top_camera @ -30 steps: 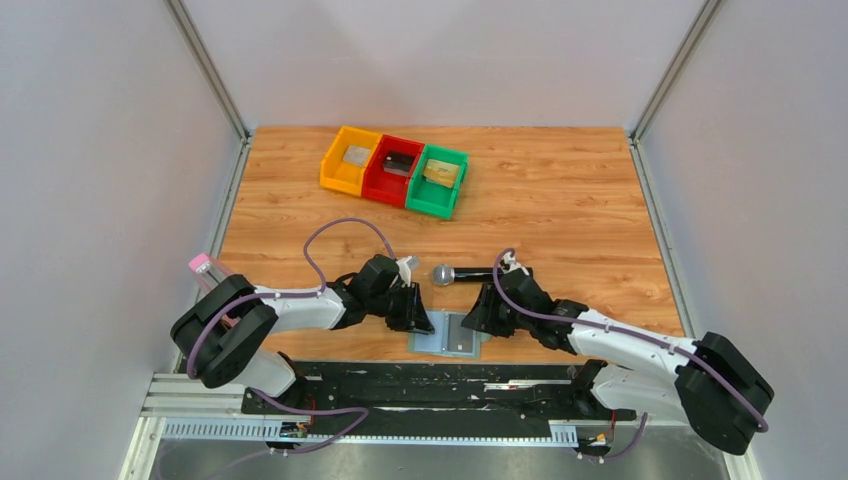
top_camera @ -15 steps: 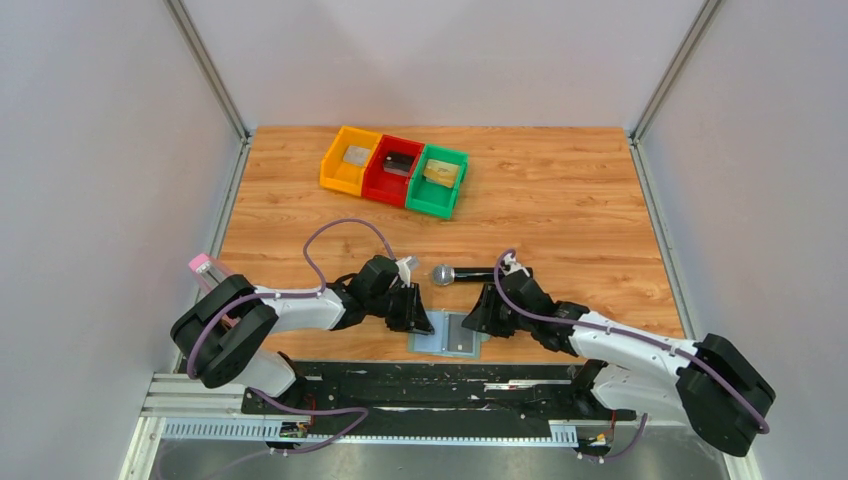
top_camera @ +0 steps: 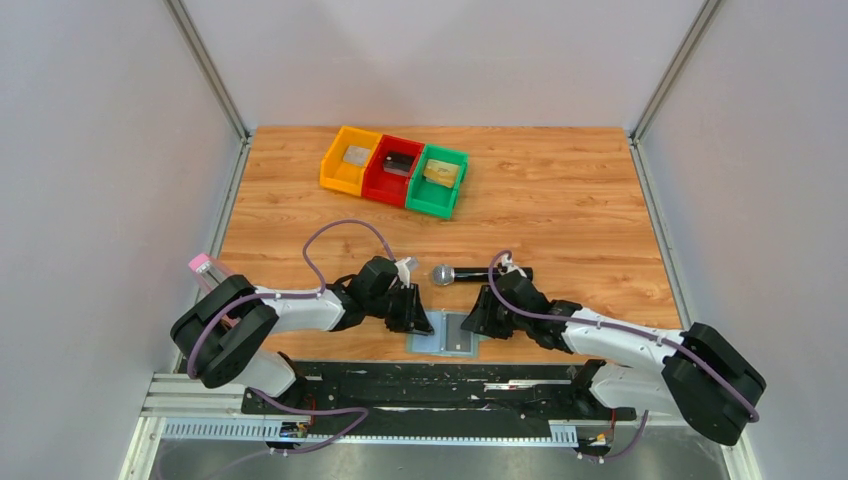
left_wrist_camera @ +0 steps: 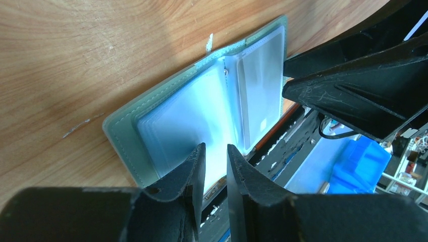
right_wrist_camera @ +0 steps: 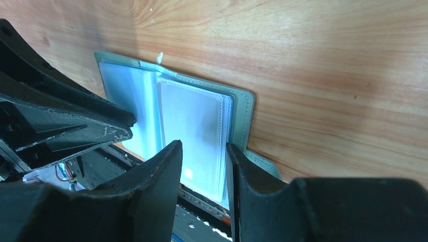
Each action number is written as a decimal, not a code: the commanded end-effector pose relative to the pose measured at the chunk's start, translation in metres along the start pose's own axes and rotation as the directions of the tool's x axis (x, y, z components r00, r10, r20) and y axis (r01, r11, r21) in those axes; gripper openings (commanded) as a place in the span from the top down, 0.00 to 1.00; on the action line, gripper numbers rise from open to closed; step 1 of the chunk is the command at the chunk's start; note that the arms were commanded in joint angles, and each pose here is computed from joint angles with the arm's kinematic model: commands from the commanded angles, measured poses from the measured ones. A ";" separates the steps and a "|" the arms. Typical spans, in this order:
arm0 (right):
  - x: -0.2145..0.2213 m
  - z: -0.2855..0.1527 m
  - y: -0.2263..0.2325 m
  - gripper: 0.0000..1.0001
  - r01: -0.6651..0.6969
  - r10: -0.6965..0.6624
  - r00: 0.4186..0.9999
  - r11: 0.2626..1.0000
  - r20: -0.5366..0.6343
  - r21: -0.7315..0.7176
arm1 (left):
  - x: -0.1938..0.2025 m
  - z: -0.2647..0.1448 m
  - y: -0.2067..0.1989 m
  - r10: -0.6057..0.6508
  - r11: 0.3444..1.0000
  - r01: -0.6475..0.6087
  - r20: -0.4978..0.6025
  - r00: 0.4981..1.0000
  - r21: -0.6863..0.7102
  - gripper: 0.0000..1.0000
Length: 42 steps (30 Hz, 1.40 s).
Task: Take the credit cards out of the card holder
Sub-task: Remove the credit card from the card holder.
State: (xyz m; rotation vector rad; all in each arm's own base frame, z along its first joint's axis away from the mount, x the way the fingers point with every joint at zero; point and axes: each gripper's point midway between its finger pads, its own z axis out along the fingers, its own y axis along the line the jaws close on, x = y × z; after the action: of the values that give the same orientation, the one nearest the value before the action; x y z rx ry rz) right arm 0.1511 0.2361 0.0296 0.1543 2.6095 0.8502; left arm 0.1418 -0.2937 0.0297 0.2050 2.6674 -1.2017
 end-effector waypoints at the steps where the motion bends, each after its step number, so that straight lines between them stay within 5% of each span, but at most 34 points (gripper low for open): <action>1: -0.002 0.005 0.007 0.62 -0.007 0.007 1.000 1.000 0.002 -0.018 | 0.000 0.002 -0.001 0.010 1.000 -0.010 0.008 1.000 0.015 0.70; 42: -0.002 -0.004 0.066 0.62 0.057 -0.066 0.998 0.944 -0.017 -0.324 | 0.002 0.003 -0.006 0.008 0.999 -0.008 0.002 1.000 0.050 0.70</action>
State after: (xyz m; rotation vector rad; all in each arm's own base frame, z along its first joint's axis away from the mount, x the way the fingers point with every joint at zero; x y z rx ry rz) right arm 0.1439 0.2745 0.0547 0.0034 2.5151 1.1739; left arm 0.1394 -0.2957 0.0288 0.2067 2.6586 -1.2376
